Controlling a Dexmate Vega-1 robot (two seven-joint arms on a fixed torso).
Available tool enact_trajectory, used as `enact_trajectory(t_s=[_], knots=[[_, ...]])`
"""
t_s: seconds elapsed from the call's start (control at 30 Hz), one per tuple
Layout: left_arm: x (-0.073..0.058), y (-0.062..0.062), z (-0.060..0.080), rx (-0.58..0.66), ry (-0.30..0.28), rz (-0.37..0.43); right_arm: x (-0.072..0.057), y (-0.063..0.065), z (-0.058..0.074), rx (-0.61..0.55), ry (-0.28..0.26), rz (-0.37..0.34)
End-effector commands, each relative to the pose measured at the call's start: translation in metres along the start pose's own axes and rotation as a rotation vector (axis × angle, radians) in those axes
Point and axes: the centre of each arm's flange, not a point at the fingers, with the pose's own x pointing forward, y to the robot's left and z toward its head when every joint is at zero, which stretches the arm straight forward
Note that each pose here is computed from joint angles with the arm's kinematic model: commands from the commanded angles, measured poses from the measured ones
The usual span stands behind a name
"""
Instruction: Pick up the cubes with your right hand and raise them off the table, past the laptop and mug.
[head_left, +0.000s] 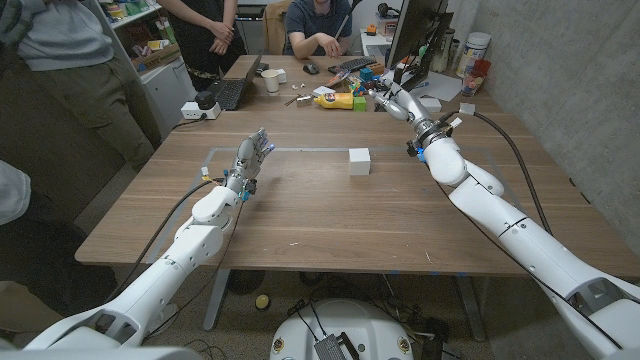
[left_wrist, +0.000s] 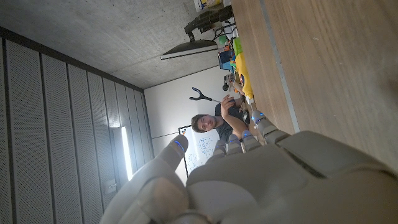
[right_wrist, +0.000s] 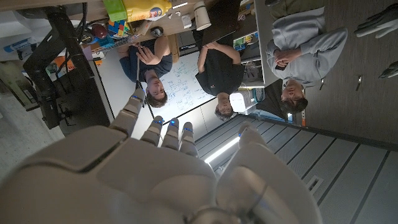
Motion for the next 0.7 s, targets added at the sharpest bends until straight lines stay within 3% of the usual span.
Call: enact_trajectory(t_s=[0.03, 0.33, 0.7], knots=[[0.001, 0.001, -0.002, -0.01, 0.003, 0.001, 0.005, 0.008, 0.018, -0.213, -0.003, -0.006], [0.003, 0.001, -0.003, -0.011, 0.005, 0.001, 0.009, 0.015, 0.026, -0.33, -0.006, -0.001], [0.004, 0.0, -0.004, -0.014, 0.006, 0.005, 0.014, 0.022, 0.03, -0.387, -0.005, 0.037]])
